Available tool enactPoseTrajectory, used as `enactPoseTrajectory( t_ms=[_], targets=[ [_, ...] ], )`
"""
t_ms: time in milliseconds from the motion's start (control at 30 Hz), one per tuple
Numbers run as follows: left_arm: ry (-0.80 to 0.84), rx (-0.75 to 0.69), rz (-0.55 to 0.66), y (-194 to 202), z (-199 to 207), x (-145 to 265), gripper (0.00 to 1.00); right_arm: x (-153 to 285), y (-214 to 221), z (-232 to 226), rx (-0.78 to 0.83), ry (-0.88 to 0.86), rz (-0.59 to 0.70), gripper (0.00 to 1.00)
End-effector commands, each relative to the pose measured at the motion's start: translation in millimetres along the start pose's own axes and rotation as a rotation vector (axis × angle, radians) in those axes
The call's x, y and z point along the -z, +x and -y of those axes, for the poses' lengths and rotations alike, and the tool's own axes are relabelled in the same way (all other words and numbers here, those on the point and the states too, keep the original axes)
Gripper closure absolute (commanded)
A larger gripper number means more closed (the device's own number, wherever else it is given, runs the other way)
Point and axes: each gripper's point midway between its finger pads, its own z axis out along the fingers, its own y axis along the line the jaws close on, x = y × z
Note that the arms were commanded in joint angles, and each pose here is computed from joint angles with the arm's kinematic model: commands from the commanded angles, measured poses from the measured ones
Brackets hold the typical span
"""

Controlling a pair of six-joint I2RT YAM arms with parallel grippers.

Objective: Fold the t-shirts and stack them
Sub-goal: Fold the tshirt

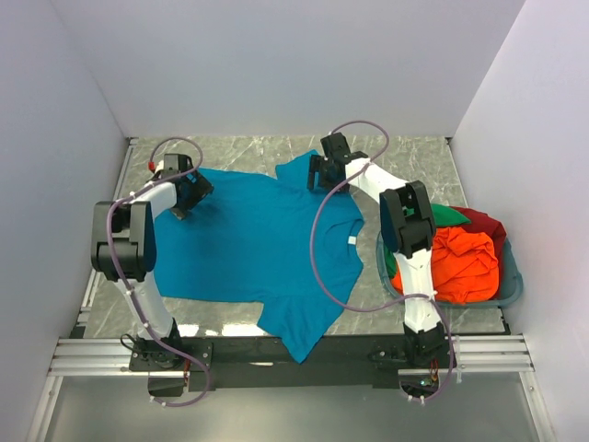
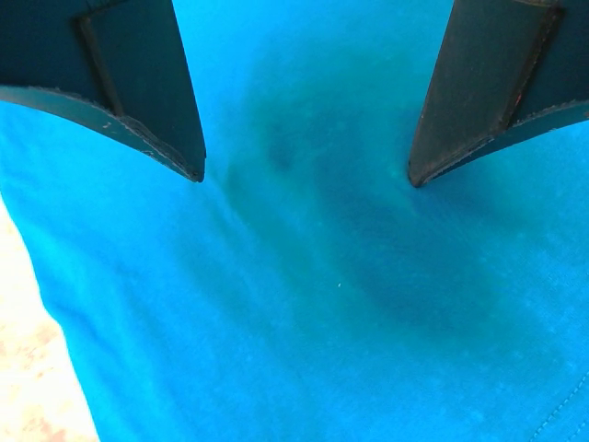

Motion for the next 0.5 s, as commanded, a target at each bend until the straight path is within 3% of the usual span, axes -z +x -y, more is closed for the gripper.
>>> enactPoseTrajectory(
  t_ms=[0, 200, 300, 467],
  targets=[
    [-0.045, -0.026, -0.064, 11, -8, -11, 0.01, 0, -15, 6, -0.001, 0.005, 0.004, 0.12],
    [-0.005, -0.027, 0.005, -6, -1, 22, 0.00, 43, -40, -10, 0.006, -0.056, 0.087, 0.12],
    [0.025, -0.013, 0.040, -10, 0, 49, 0.01, 89, -49, -18, 0.008, -0.086, 0.161, 0.11],
    [0.082, 0.011, 0.093, -5, -10, 97, 0.01, 120, -4, -20, 0.032, -0.081, 0.147, 0.11]
  ],
)
